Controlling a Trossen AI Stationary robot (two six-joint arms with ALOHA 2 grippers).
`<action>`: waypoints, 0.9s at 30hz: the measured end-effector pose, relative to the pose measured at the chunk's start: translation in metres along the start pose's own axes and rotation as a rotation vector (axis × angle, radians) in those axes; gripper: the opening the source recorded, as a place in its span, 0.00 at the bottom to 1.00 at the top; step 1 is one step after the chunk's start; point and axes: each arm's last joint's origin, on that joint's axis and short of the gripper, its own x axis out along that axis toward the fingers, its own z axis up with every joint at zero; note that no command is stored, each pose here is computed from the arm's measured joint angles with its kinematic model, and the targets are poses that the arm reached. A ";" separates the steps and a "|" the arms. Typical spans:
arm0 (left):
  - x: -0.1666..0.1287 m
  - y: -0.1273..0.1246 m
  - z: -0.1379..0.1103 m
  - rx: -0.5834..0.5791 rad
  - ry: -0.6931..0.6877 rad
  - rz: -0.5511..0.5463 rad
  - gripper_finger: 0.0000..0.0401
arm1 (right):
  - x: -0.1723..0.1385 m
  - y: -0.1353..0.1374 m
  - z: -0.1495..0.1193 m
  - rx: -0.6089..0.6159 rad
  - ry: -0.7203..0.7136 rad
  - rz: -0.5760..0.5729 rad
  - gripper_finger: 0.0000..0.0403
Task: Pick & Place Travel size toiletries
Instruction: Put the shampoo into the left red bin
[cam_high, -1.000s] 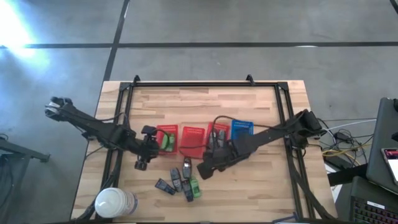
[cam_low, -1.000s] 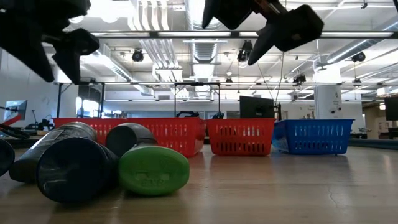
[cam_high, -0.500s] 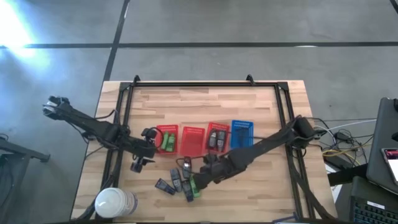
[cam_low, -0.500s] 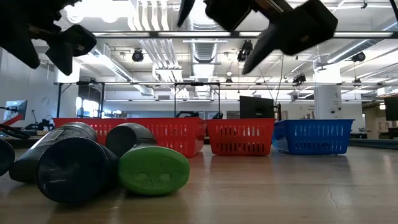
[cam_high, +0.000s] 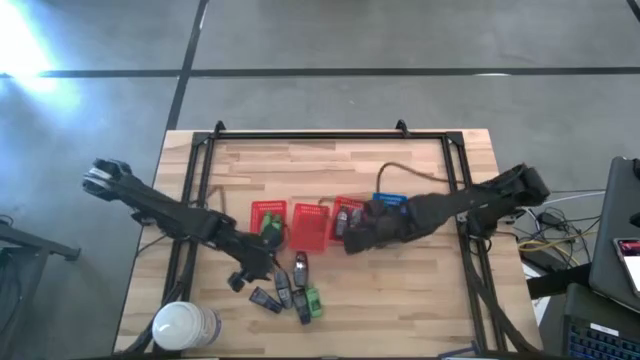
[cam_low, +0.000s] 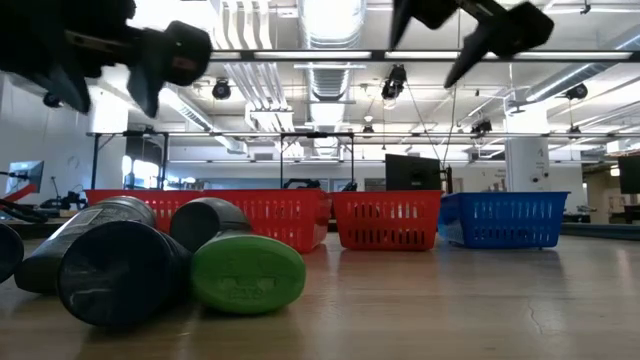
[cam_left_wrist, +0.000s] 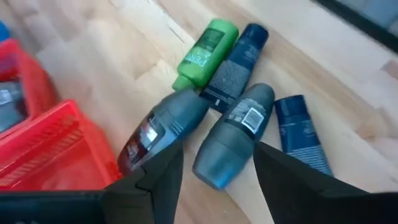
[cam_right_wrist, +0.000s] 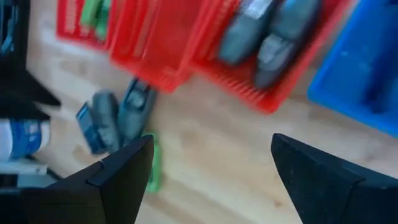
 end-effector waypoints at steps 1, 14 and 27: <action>0.007 0.002 0.004 0.010 0.020 -0.008 0.49 | -0.002 -0.007 0.003 0.007 -0.005 -0.001 0.79; 0.092 0.033 0.077 0.116 0.039 -0.054 0.47 | -0.022 -0.062 0.008 -0.100 -0.019 0.052 0.84; 0.140 0.040 0.093 0.239 0.280 -0.187 0.50 | -0.024 -0.067 0.005 -0.221 -0.011 0.086 0.90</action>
